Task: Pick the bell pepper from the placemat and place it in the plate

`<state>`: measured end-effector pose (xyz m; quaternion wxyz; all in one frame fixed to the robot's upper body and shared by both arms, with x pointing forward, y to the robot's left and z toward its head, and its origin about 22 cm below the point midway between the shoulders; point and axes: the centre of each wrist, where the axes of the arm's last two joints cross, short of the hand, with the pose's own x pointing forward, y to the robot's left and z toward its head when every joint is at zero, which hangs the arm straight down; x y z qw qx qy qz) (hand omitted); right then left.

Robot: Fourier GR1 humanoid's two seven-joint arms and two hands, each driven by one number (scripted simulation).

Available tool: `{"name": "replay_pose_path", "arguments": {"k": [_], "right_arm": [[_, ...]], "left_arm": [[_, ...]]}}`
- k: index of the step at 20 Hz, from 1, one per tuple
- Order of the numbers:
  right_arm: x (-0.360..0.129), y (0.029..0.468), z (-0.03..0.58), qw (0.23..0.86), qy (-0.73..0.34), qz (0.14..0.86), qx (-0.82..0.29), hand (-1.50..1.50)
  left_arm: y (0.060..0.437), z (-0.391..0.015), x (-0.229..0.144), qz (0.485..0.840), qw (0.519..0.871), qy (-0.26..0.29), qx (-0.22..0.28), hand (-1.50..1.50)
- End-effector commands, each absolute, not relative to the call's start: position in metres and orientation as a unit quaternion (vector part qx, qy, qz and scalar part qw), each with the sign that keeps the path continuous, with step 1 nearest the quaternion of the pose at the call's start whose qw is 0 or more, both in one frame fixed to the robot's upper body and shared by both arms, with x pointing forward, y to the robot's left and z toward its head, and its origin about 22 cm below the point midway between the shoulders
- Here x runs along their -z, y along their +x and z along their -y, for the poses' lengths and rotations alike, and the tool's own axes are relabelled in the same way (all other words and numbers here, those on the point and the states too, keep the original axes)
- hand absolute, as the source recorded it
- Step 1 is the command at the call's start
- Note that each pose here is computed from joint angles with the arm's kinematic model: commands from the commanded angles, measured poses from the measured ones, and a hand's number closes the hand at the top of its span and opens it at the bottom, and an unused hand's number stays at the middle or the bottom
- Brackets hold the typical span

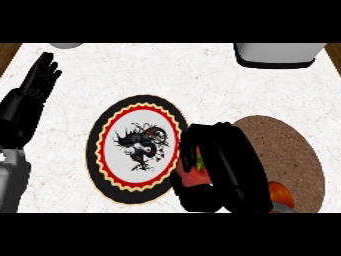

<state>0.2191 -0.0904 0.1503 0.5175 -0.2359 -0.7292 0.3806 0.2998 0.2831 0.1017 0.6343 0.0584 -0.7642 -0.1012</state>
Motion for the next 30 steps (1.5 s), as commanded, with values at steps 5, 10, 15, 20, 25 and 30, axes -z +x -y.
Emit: {"name": "replay_pose_path", "arguments": {"k": [5, 10, 15, 20, 25, 30], "right_arm": [[-0.121, 0.258, 0.016, 0.547, -0.228, 0.705, -0.389, 1.50], [-0.117, 0.281, -0.017, 0.543, -0.264, 0.686, -0.406, 1.50], [-0.094, 0.312, -0.026, 0.548, -0.269, 0.675, -0.415, 1.50], [-0.057, 0.316, -0.015, 0.617, -0.255, 0.652, -0.359, -1.50], [-0.051, 0.314, -0.021, 0.625, -0.206, 0.660, -0.362, -1.50], [-0.058, 0.320, -0.021, 0.613, -0.176, 0.714, -0.288, -1.50]], "left_arm": [[0.297, -0.276, -0.102, 0.771, 0.626, 0.053, 0.106, 0.00], [0.305, -0.284, -0.105, 0.764, 0.633, 0.049, 0.115, 0.00], [0.306, -0.274, -0.110, 0.765, 0.631, 0.040, 0.123, 0.00], [0.310, -0.263, -0.105, 0.763, 0.633, 0.031, 0.128, 0.00], [0.317, -0.263, -0.119, 0.770, 0.625, 0.025, 0.126, 0.00], [0.319, -0.252, -0.121, 0.777, 0.615, 0.024, 0.129, 0.00]]}}
